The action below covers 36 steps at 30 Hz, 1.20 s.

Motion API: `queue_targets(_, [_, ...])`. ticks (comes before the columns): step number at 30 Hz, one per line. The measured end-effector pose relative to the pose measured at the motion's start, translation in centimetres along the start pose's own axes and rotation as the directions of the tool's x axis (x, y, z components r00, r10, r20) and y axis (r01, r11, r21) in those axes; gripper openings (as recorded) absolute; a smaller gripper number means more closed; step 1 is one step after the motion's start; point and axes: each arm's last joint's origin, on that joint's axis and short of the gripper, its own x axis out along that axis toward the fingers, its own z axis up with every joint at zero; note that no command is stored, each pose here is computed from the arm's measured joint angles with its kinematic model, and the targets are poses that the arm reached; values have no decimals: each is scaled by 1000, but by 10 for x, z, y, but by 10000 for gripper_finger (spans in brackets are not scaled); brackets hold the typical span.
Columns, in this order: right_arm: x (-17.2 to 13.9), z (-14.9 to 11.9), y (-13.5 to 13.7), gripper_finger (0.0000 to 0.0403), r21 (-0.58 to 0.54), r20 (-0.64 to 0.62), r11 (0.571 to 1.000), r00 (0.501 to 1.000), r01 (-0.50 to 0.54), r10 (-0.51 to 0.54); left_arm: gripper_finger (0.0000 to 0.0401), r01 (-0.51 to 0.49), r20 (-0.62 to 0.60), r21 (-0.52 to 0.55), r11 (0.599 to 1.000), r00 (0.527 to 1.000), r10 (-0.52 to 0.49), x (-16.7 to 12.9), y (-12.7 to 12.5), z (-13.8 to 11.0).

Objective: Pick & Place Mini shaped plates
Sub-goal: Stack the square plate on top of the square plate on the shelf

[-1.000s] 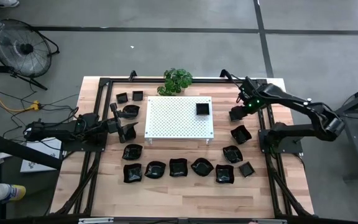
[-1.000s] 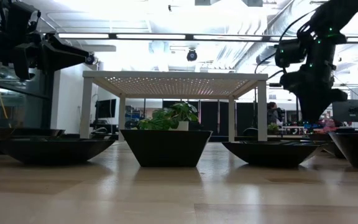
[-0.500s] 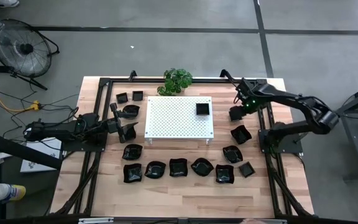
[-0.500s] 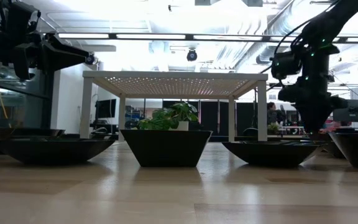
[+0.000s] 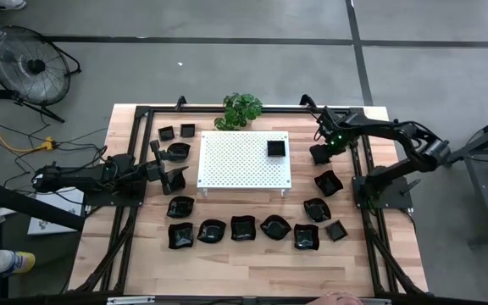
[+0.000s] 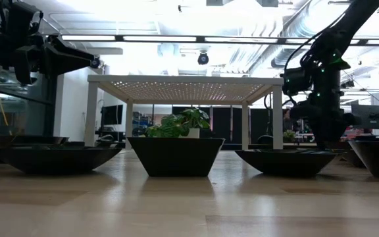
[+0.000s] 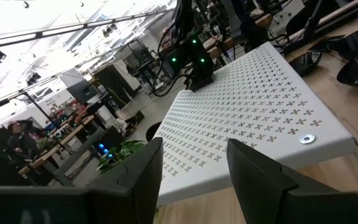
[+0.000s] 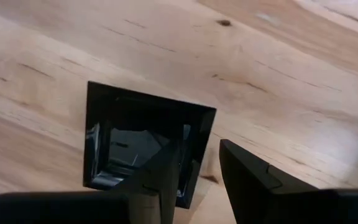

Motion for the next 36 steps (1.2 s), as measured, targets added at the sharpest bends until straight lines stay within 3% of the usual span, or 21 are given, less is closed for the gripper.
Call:
queue_targets(6, [0, -1, 0, 103, -5, -13, 1000, 1000, -1, 1, 175, 0, 0, 0, 1000, 1000, 0, 0, 0, 0])
queue_targets(21, [0, -1, 0, 11, -12, -13, 1000, 1000, -3, 2, 175, 0, 0, 0, 1000, 1000, 0, 0, 0, 0])
queue_targets(26, [-2, -2, 0, 3, -14, -7, 1000, 1000, -16, 16, 175, 0, 0, 0, 1000, 1000, 0, 0, 0, 0])
queue_targets(36, [-54, -3, 6, 0, -28, 32, 998, 998, -55, 56, 175, 0, 0, 0, 1000, 1000, 0, 0, 0, 0])
